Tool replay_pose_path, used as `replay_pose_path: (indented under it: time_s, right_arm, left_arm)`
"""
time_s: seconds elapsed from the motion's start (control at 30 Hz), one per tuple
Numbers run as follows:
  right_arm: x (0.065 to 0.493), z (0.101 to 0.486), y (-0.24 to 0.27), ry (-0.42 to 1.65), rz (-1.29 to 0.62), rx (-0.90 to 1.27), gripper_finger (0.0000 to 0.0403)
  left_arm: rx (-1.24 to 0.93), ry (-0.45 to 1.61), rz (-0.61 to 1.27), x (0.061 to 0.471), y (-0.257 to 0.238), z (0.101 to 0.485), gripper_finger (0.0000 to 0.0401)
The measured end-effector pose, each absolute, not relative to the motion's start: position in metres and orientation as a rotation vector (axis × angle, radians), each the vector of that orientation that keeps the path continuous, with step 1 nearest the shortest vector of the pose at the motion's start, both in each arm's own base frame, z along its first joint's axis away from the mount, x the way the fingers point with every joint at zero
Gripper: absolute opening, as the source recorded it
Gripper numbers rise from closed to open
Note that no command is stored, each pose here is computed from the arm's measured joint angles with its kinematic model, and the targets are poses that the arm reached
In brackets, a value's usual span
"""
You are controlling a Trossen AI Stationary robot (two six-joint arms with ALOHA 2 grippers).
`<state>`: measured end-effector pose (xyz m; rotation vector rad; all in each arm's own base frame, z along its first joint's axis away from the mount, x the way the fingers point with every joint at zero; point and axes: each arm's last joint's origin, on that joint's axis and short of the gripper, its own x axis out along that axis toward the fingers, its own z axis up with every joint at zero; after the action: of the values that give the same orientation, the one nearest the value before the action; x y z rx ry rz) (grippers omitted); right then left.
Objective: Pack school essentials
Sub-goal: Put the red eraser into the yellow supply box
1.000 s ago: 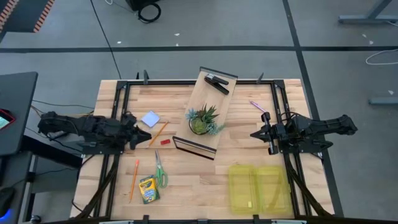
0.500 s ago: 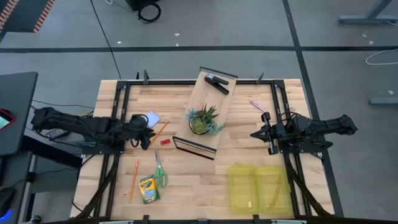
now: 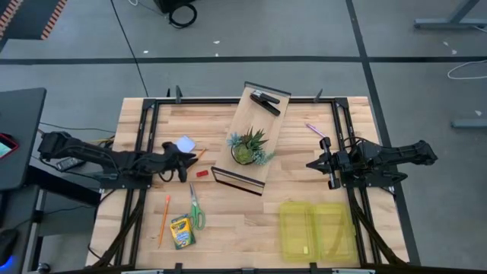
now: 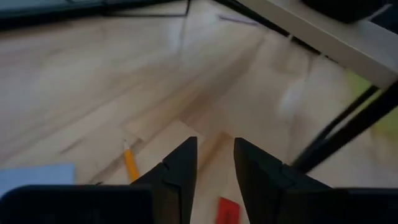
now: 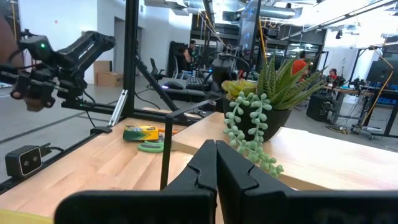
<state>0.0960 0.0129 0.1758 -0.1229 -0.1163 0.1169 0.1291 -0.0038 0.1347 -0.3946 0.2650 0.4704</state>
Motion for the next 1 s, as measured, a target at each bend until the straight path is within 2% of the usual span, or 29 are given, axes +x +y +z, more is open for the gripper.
replay_pose_path:
  time_s: [0.47, 0.73, 0.9, 1.0]
  right_arm:
    - [0.096, 0.176, 0.013, -0.116, 0.117, -0.123, 0.0007]
    - [0.096, 0.176, 0.013, -0.116, 0.117, -0.123, 0.0007]
    - [0.096, 0.176, 0.013, -0.116, 0.117, -0.123, 0.0007]
    - [0.096, 0.176, 0.013, -0.116, 0.117, -0.123, 0.0007]
  left_arm:
    - [-0.362, 0.228, 0.631, 0.125, 0.002, 0.128, 0.0186]
    - [-0.404, 0.217, 0.595, 0.135, 0.004, 0.127, 0.0169]
    - [-0.429, 0.254, 0.649, 0.138, 0.008, 0.118, 0.0156]
    - [-0.404, 0.287, 0.562, 0.143, 0.006, 0.116, 0.0148]
